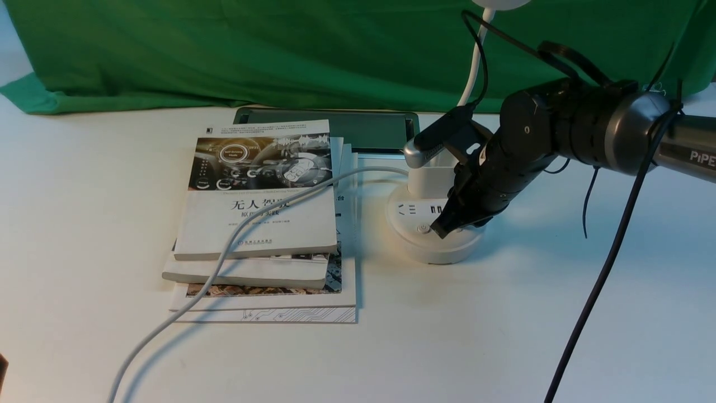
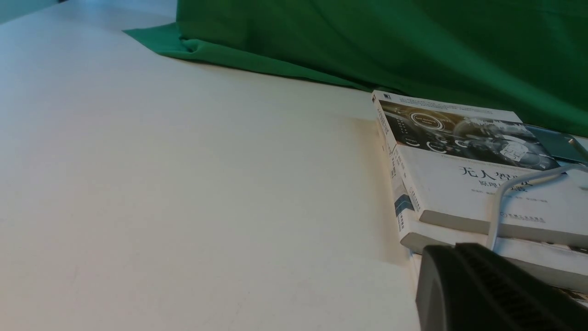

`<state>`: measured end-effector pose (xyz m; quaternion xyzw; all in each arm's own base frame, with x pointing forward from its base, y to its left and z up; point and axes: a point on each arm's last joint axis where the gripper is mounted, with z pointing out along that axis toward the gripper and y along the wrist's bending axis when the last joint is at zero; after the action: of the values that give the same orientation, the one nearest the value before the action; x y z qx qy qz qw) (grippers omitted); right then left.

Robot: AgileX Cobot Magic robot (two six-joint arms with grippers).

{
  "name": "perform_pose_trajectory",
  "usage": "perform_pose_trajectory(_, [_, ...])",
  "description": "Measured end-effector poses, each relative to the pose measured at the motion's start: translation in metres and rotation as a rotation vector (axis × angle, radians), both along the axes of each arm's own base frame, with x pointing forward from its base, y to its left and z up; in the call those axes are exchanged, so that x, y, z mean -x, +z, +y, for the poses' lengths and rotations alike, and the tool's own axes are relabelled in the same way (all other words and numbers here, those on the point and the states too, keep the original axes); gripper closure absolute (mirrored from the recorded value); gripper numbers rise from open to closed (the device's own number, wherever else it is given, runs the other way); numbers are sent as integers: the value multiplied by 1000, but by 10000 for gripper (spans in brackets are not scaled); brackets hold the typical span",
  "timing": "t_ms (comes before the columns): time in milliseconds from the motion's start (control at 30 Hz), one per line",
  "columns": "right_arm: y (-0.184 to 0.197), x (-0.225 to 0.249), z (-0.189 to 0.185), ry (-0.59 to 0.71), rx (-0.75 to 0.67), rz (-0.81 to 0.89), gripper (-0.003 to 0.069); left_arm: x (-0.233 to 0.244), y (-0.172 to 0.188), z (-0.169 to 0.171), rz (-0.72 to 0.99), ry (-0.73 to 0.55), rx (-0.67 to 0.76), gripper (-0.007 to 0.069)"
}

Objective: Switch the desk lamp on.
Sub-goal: Use the right arm to press the button switch on the lamp holder

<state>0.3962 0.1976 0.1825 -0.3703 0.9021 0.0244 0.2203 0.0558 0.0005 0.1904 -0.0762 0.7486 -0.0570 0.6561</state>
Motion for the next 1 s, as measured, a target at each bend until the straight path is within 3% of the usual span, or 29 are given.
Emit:
perform_pose_trajectory(800, [-10, 2, 5, 4, -7, 27, 583, 0, 0, 0, 0, 0, 0, 604])
perform_pose_trajectory(1000, [5, 8, 3, 11, -17, 20, 582, 0, 0, 0, 0, 0, 0, 604])
